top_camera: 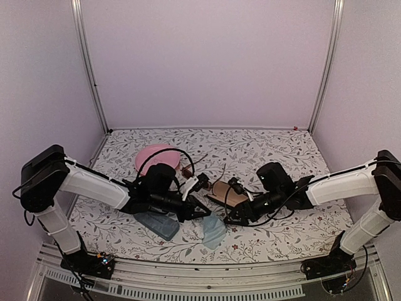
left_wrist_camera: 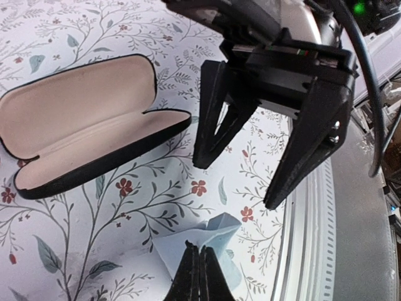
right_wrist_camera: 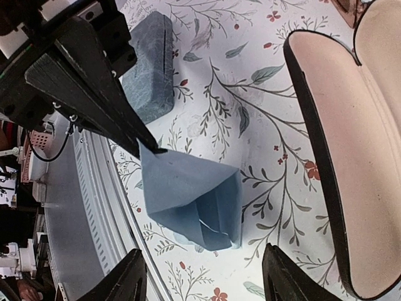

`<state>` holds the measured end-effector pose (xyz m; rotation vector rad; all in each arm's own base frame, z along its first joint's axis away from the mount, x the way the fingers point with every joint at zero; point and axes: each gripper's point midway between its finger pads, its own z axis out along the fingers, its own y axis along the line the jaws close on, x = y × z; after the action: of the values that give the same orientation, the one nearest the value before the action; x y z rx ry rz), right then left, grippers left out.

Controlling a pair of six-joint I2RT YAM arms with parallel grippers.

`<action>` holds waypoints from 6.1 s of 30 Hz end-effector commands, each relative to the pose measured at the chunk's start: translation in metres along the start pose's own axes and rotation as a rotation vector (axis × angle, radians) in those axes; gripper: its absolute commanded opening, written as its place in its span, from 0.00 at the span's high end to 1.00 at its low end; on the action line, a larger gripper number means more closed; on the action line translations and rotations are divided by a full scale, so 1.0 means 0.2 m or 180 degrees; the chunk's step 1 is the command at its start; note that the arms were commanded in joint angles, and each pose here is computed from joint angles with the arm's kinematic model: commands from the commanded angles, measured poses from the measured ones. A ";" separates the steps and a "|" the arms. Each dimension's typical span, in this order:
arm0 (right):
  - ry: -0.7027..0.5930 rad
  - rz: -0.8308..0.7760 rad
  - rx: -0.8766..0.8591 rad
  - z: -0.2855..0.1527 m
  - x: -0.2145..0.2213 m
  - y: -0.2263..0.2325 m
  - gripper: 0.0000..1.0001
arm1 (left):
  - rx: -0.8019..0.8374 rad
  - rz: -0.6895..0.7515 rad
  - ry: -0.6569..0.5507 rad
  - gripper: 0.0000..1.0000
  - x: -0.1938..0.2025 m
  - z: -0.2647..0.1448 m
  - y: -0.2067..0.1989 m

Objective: Organize the sunglasses
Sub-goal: Pick up the glasses cleaning cloth at the center of the board, then pick up the corner of the glasses cleaning cloth from the center of the board, then fold the glasses cleaning cloth at the center of the board.

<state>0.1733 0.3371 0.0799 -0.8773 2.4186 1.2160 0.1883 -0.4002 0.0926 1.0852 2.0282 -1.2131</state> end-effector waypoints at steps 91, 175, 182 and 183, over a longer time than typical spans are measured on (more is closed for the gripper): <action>0.0459 -0.0329 0.0029 0.00 0.08 0.08 1.00 | -0.0139 0.0043 -0.0036 1.00 -0.10 -0.14 -0.05; 0.1150 -0.0461 0.1624 -0.06 -0.09 -0.37 1.00 | -0.0800 -0.0102 0.0077 1.00 0.03 -0.04 0.16; 0.1238 -0.0589 0.1705 -0.05 -0.09 -0.43 1.00 | -0.0812 -0.0099 0.0087 1.00 0.03 -0.03 0.20; 0.1243 -0.0601 0.1707 -0.06 -0.09 -0.42 1.00 | -0.0814 -0.0086 0.0077 1.00 0.02 -0.03 0.21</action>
<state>0.2301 0.3059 0.0448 -1.1823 2.6821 0.3988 0.2111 -0.3808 0.0698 0.9453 2.1814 -0.9261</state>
